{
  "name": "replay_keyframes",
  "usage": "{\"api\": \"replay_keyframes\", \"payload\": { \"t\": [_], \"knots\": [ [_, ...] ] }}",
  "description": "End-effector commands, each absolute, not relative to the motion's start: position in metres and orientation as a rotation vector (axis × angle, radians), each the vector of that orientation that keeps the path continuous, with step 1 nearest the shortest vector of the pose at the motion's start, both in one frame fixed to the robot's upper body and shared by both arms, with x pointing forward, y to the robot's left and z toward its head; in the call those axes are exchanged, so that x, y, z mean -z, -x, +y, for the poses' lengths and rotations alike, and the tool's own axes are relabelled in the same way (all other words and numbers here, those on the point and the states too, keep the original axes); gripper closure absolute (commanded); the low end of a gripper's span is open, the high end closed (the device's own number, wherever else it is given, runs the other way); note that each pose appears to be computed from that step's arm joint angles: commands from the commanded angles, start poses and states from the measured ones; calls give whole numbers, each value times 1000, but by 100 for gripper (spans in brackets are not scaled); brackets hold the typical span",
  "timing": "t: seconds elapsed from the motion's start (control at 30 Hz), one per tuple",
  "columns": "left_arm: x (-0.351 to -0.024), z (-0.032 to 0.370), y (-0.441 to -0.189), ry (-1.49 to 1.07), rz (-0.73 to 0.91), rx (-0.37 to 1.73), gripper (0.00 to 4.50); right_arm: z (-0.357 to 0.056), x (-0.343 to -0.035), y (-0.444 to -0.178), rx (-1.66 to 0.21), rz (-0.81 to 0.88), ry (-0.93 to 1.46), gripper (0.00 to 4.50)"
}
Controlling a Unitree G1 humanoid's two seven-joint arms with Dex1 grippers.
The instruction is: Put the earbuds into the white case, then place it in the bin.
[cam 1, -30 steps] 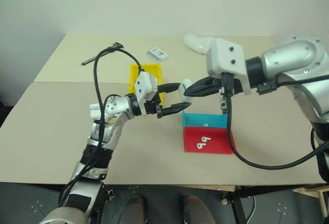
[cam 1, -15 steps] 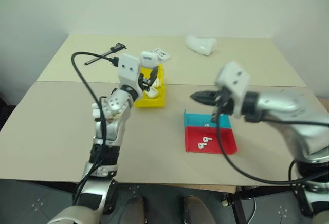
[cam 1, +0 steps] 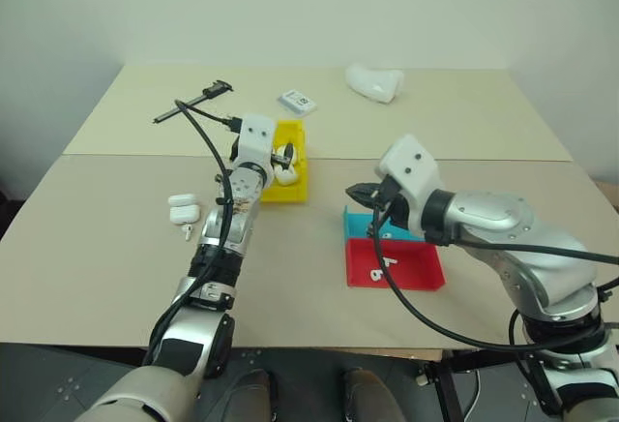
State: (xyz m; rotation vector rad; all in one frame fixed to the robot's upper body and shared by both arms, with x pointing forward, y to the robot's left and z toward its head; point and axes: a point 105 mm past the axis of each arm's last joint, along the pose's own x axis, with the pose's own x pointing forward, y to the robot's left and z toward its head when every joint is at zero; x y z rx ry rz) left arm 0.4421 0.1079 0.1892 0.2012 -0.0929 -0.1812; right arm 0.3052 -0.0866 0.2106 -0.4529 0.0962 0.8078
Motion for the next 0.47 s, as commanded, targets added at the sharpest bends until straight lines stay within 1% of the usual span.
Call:
{"api": "replay_keyframes", "payload": {
  "t": [0.03, 0.13, 0.23, 0.27, 0.37, 0.47],
  "knots": [
    [-232, 117, -423, -143, -270, 272, 4, -93, -225, -302, -774, 18, 463, 450],
    [-237, 128, -398, -162, -295, 415, 4, -97, -223, -301, -776, -7, 460, 450],
    [-239, 136, -365, -223, -300, 581, 4, -105, -219, -299, -780, -30, 458, 450],
    [-238, 139, -349, -256, -294, 651, 4, -108, -217, -298, -784, -33, 447, 450],
    [-233, 147, -309, -308, -237, 813, 4, -116, -213, -296, -801, -33, 420, 450],
    [-231, 158, -280, -317, -173, 887, 4, -121, -211, -293, -836, -33, 413, 450]
  ]
}}
